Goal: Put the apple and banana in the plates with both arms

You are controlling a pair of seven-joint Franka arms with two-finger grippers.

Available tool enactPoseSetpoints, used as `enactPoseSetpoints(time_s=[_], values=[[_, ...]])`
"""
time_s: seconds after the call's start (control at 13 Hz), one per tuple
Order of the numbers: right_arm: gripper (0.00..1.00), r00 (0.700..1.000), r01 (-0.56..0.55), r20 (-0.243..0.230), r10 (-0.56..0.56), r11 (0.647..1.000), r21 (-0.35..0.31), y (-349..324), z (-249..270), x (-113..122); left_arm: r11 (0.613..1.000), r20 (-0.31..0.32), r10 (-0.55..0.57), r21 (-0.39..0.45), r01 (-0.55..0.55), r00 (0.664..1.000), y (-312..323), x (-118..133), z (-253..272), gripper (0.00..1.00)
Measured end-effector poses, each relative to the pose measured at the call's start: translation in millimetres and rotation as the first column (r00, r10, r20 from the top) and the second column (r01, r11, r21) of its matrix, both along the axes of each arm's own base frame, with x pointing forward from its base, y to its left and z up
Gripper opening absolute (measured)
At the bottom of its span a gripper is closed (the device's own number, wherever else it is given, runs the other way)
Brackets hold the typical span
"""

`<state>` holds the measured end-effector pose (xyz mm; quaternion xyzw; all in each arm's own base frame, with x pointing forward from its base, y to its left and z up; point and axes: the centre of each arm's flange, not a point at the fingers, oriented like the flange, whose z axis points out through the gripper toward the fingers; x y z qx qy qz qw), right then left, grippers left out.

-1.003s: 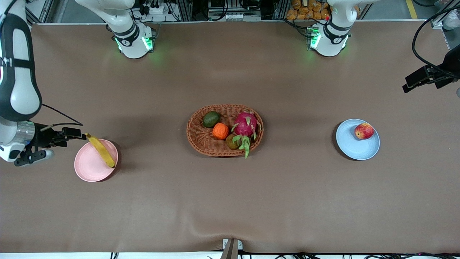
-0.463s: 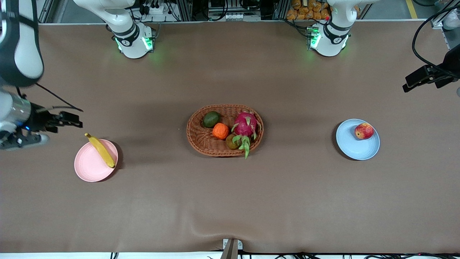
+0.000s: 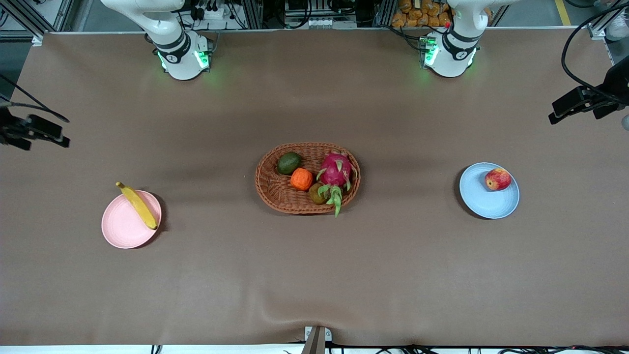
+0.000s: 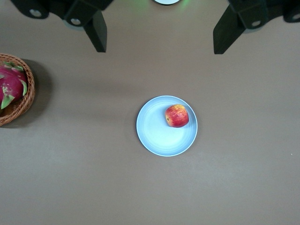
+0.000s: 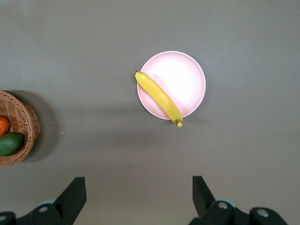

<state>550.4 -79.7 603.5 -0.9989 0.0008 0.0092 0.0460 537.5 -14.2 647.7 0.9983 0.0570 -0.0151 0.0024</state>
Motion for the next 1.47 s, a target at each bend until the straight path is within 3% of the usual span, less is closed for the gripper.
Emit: enactPoseSetpoints(time_s=[0.15, 0.31, 0.93, 1.47], values=[[1.00, 0.999, 0.032, 0.010, -0.032, 0.999, -0.015, -4.0, 21.6, -16.0, 1.000, 0.000, -0.007, 0.000, 0.007, 1.000, -3.6, -0.1, -0.1, 1.00], [1.00, 0.996, 0.085, -0.013, -0.086, 0.996, -0.028, -7.5, 28.2, -26.1, 1.000, -0.001, -0.007, 0.000, 0.007, 1.000, -3.7, -0.2, -0.2, 1.00], [1.00, 0.982, 0.171, -0.062, -0.176, 0.982, -0.075, -9.5, 28.5, -32.6, 1.000, -0.002, -0.006, 0.000, 0.006, 1.000, -3.6, -0.2, -0.6, 1.00], [1.00, 0.983, 0.170, -0.061, -0.175, 0.982, -0.075, -6.9, 32.5, -33.0, 1.000, -0.002, -0.001, 0.000, 0.001, 1.000, -1.1, -0.5, 1.0, 1.00]])
